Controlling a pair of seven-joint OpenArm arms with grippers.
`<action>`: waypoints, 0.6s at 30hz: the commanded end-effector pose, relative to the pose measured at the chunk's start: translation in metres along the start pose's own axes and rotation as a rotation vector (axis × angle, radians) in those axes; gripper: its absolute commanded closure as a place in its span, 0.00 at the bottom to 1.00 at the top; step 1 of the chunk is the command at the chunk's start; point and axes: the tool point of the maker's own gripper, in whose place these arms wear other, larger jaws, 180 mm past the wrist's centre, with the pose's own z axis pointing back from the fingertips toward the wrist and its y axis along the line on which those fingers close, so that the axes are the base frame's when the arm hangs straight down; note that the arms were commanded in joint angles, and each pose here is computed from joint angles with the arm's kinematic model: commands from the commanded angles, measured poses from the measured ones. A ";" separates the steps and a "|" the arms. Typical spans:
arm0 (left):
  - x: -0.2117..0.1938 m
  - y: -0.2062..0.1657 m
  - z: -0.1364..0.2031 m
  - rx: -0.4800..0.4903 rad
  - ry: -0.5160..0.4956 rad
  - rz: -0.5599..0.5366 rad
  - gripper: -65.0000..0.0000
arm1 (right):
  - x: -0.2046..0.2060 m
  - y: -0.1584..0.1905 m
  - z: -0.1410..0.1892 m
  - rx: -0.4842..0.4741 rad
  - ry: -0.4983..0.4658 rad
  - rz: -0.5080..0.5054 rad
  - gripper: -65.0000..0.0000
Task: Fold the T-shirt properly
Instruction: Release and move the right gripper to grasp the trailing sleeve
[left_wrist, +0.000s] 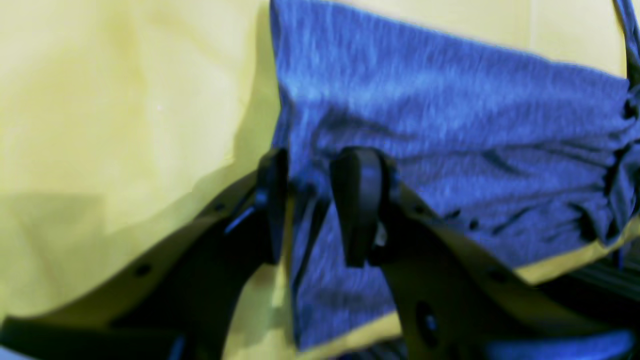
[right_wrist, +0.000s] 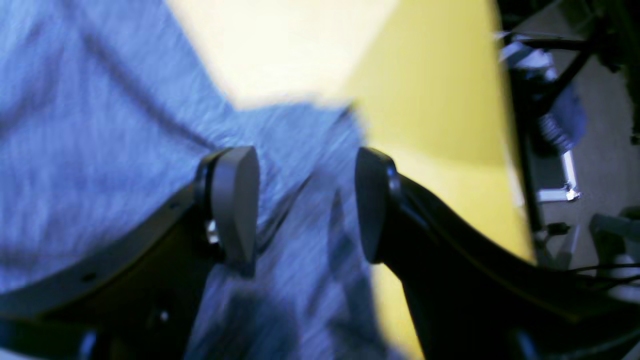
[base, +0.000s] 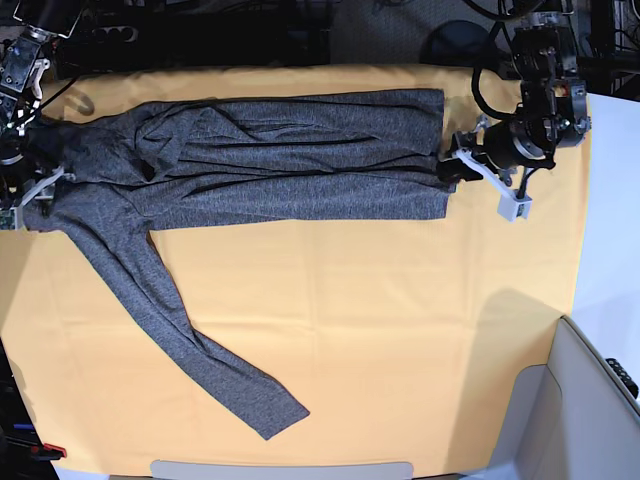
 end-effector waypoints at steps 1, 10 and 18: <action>0.028 -0.005 0.014 -0.004 -0.085 -0.030 0.71 | 0.030 -0.022 0.004 -0.052 -0.080 0.013 0.52; 0.068 -0.001 0.054 0.039 -0.234 -0.051 0.71 | 0.098 -0.021 -0.031 -0.040 -0.152 -0.136 0.52; 0.069 -0.001 0.053 0.037 -0.237 -0.048 0.71 | 0.128 0.050 -0.109 0.247 -0.027 -0.224 0.52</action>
